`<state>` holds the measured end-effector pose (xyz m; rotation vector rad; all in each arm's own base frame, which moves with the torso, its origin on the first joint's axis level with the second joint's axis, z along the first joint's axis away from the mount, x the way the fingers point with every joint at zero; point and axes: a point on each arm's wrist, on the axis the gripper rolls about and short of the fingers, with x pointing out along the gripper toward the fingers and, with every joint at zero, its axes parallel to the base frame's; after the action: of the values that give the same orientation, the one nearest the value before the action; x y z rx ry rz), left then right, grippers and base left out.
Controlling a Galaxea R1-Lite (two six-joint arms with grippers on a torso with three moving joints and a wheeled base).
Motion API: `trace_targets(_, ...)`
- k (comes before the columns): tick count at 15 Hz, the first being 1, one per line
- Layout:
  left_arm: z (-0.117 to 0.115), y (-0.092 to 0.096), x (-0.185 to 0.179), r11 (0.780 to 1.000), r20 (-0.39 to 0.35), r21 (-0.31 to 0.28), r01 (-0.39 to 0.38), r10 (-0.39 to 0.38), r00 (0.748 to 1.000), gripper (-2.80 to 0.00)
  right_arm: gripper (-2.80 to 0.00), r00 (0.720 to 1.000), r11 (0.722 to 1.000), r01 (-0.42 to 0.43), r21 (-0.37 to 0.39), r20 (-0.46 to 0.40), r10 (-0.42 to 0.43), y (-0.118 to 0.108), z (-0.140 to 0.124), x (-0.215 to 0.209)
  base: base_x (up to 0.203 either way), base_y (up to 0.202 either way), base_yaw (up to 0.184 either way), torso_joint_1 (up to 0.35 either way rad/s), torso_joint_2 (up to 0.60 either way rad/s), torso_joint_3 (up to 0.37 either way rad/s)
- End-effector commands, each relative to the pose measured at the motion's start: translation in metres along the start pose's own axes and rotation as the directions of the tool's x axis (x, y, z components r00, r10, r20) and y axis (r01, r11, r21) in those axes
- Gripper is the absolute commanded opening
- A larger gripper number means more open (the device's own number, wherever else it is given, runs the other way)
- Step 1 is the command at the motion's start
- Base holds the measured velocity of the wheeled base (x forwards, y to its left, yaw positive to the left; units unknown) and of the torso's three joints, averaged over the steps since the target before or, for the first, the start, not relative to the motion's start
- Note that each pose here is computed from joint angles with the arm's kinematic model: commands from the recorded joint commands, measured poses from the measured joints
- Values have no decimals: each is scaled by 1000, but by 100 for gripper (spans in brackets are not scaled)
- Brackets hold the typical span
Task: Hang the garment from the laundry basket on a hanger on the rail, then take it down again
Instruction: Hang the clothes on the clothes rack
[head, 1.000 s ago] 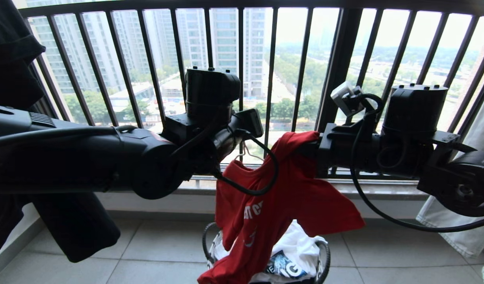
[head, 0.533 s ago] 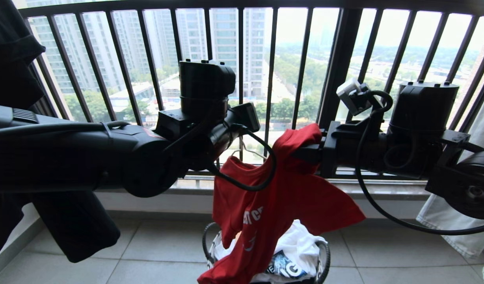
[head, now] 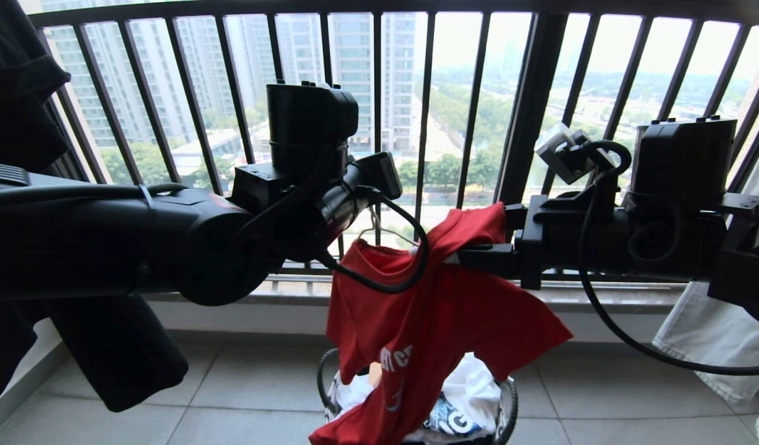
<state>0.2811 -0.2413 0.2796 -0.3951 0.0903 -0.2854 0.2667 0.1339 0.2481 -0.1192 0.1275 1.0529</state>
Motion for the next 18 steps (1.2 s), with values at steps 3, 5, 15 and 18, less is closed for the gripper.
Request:
trace_targets(3,2,0,-4,1000,3,-5,3,-3,1000,-280,0,997,998,-19,56,-79,23,8,20,-9,0,0,0,0,0,0)
trace_targets(5,2,-3,-8,1000,0,-5,14,-14,1000,-280,0,990,995,-21,93,-135,34,13,27,-7,0,0,0,0,0,0)
trace_targets(15,12,-1,-20,1000,21,27,14,-14,1000,-280,0,989,996,44,82,-144,-32,21,43,-25,0,0,0,0,0,0)
trace_targets(18,13,-1,-20,1000,25,27,14,-15,1000,-280,-280,988,994,69,82,-144,-57,19,43,-31,0,0,0,0,0,0)
